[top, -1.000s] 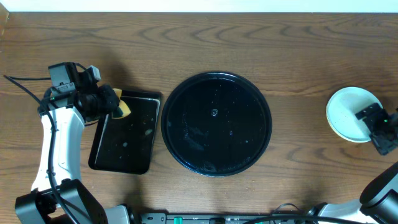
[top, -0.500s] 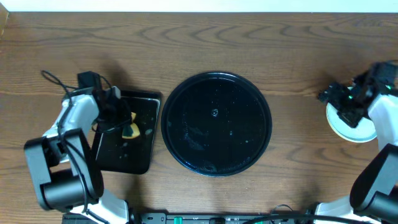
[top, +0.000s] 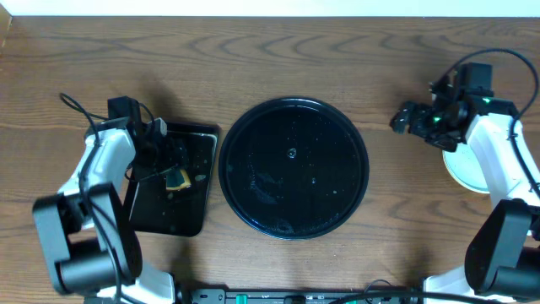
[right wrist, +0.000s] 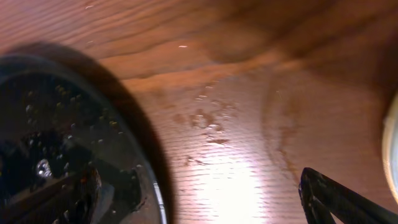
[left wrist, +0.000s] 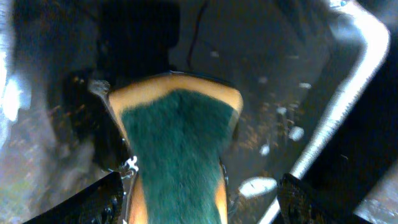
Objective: Clean dirty plates on tray and stack at the side
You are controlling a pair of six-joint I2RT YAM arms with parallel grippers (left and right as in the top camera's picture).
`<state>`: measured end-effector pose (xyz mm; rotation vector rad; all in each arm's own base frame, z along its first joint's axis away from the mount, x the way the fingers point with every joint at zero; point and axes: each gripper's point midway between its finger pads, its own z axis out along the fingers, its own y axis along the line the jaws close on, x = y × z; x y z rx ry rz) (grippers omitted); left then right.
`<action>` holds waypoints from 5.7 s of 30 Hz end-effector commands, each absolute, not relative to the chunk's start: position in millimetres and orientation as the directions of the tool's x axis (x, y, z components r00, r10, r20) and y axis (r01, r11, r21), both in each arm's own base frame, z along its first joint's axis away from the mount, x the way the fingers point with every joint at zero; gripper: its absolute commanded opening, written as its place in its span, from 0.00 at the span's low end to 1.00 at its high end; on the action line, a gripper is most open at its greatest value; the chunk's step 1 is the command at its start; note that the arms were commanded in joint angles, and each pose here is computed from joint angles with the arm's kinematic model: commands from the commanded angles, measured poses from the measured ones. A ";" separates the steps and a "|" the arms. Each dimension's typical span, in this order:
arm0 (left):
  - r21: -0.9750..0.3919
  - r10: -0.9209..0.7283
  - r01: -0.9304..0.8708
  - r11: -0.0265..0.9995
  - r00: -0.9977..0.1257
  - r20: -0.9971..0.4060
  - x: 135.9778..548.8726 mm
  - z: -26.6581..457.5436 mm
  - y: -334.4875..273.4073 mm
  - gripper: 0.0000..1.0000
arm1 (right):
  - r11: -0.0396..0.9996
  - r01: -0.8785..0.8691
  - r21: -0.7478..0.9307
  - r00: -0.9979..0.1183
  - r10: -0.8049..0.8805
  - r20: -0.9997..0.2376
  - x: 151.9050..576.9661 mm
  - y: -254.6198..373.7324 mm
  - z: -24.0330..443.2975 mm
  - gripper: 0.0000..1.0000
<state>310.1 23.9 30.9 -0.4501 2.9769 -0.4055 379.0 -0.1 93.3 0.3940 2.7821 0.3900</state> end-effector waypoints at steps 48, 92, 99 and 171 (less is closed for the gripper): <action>-0.249 -0.209 0.017 0.968 -0.490 -0.847 165.3 308.3 -19.8 0.88 | 0.979 -0.203 0.018 -0.386 -0.063 -0.920 374.5 45.1 358.2 0.99; -0.252 -0.211 0.014 0.968 -0.500 -0.840 163.8 305.7 -20.2 0.90 | 0.979 -0.198 0.044 -0.537 -0.071 -0.841 347.6 43.7 323.9 0.99; -0.274 -0.110 0.241 0.931 -0.531 -0.840 153.9 305.8 -57.1 0.89 | 0.979 -0.198 0.044 -0.537 -0.071 -0.841 347.6 43.8 323.9 0.99; -0.063 -0.063 -0.034 0.997 -0.021 -0.998 223.5 228.5 6.7 0.90 | 0.979 -0.198 0.044 -0.537 -0.071 -0.840 347.6 43.7 323.8 0.99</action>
